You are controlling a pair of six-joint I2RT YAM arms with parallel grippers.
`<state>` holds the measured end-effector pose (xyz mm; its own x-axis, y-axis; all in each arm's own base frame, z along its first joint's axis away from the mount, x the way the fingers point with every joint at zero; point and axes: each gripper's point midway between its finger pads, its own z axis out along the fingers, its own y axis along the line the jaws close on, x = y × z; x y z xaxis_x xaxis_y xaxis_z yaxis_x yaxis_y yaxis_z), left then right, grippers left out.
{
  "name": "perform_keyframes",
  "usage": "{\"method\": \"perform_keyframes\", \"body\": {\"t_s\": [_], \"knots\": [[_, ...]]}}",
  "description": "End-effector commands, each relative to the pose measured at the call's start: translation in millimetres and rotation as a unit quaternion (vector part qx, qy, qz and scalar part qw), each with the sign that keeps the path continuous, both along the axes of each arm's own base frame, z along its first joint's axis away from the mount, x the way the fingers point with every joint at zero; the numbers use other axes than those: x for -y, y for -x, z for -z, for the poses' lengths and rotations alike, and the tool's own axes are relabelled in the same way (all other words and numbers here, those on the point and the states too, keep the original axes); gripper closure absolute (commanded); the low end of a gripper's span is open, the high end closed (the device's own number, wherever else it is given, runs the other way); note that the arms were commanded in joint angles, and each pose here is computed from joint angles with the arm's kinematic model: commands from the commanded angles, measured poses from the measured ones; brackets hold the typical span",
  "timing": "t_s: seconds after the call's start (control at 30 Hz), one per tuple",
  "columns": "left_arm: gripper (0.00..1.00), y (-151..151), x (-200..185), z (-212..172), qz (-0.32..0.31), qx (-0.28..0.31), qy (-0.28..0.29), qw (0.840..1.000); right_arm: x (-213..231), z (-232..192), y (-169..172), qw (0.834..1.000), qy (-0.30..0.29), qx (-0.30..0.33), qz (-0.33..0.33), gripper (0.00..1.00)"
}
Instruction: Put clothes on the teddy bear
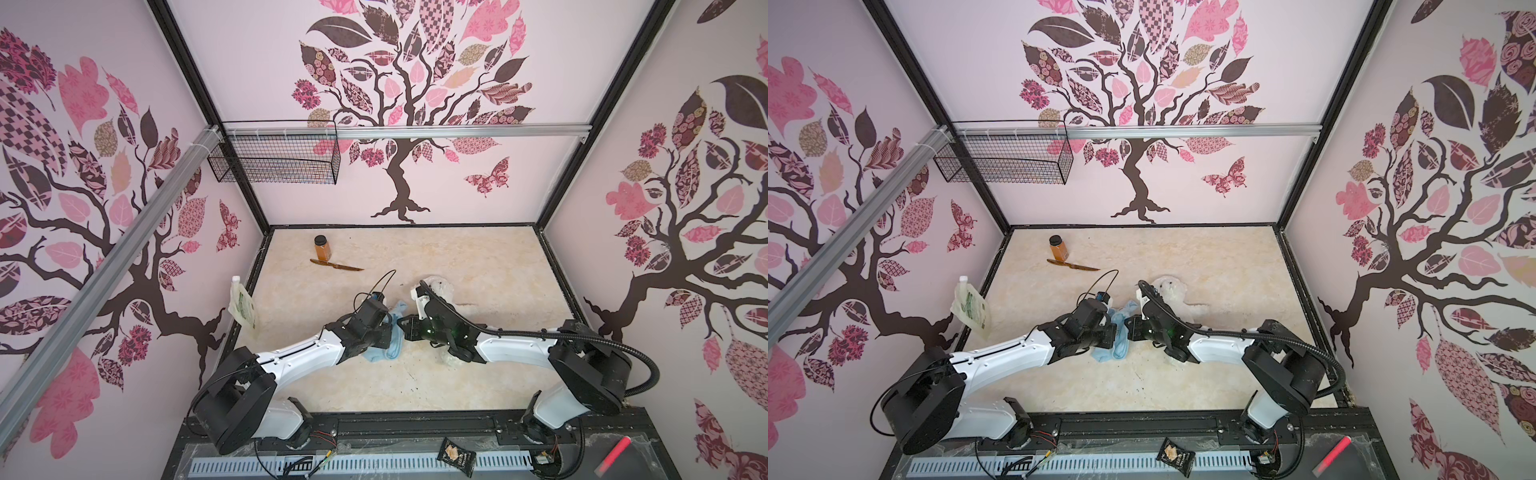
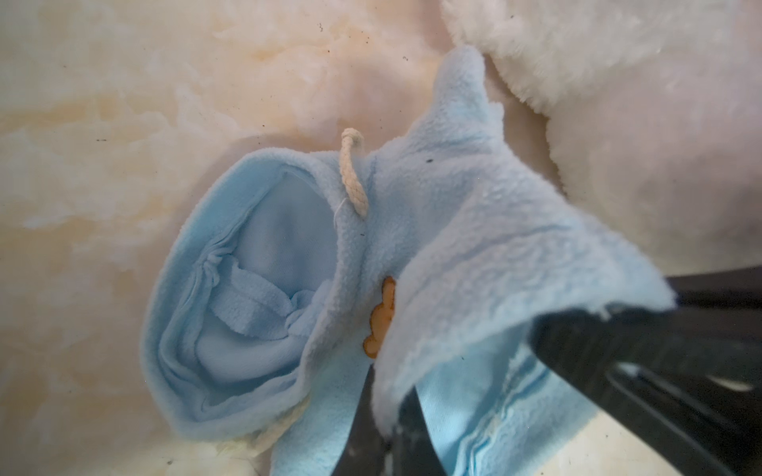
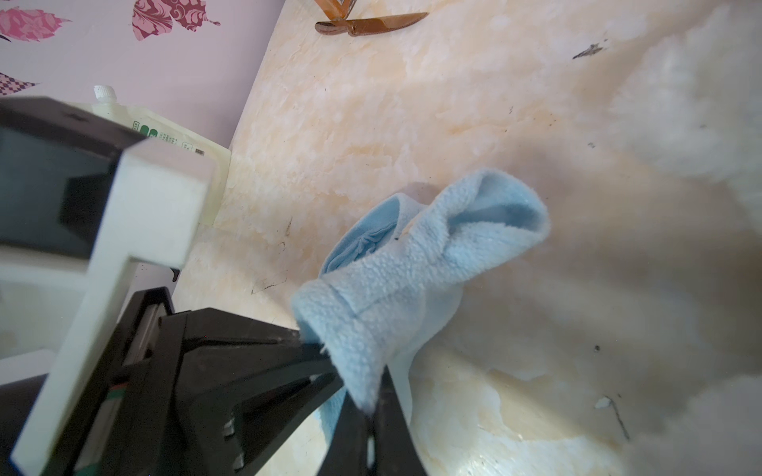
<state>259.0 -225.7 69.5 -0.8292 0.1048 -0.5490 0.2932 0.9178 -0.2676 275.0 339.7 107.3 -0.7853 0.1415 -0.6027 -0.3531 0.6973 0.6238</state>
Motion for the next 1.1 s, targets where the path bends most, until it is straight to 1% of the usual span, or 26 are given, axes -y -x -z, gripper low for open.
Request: {"method": "perform_keyframes", "body": {"t_s": [0.0,0.07,0.13,0.23,0.27,0.4,0.5,0.57,0.67,0.7,0.77,0.8,0.83,0.9,0.93,1.07], "knots": [[1.0,-8.6,-5.1,-27.3,-0.017,0.012,0.044,0.999,14.0,1.4,-11.2,1.0,0.014,0.006,0.022,0.94],[1.0,-9.3,-7.5,-37.8,-0.018,0.002,0.082,0.996,20.8,6.7,-15.1,0.999,0.025,0.002,0.023,0.92],[1.0,-11.4,-12.4,-42.7,-0.019,-0.021,0.097,0.995,24.0,10.2,-18.3,0.999,0.034,-0.001,0.015,0.87],[1.0,-16.7,-15.2,-46.4,-0.021,-0.055,0.097,0.994,22.1,8.3,-20.0,0.998,0.053,0.003,-0.013,0.77],[1.0,-17.6,-15.5,-46.4,-0.02,-0.067,0.095,0.993,19.9,4.2,-18.6,0.998,0.054,0.009,-0.028,0.72],[1.0,-24.3,-21.8,-42.8,-0.018,-0.106,0.082,0.991,15.4,-28.0,-7.0,0.995,0.038,0.042,-0.078,0.57],[1.0,-30.4,-25.8,-40.6,-0.015,-0.127,0.078,0.989,28.7,-47.1,-2.5,0.993,0.057,0.068,-0.081,0.48],[1.0,-35.8,-26.4,-41.0,-0.008,-0.135,0.076,0.988,45.0,-56.4,-5.2,0.99,0.087,0.088,-0.061,0.41],[1.0,-43.9,-28.1,-41.7,0.007,-0.143,0.057,0.988,83.8,-61.7,-22.2,0.981,0.156,0.112,0.006,0.28],[1.0,-46.3,-30.1,-41.9,0.012,-0.146,0.046,0.988,99.9,-59.7,-30.6,0.977,0.178,0.111,0.032,0.23],[1.0,-50.9,-31.7,-41.8,0.021,-0.15,0.03,0.988,127.3,-51.5,-46.9,0.973,0.2,0.092,0.071,0.17],[1.0,-53.2,-31.8,-42.7,0.025,-0.149,0.026,0.988,139.7,-46.4,-55.6,0.974,0.199,0.074,0.085,0.03],[1.0,-54.7,-31.1,-42.8,0.028,-0.148,0.024,0.988,147.9,-41.8,-62.2,0.975,0.193,0.059,0.094,0.01],[1.0,-57.1,-29.3,-43.0,0.031,-0.145,0.026,0.989,159.0,-35.6,-77.5,0.975,0.187,0.046,0.11,0.0],[1.0,-57.5,-28.4,-43.3,0.033,-0.144,0.028,0.989,161.5,-32.6,-84.2,0.973,0.196,0.046,0.116,0.0],[1.0,-57.0,-27.0,-46.3,0.038,-0.138,0.035,0.989,153.7,-24.3,-106.0,0.969,0.215,0.041,0.111,0.0]]}}
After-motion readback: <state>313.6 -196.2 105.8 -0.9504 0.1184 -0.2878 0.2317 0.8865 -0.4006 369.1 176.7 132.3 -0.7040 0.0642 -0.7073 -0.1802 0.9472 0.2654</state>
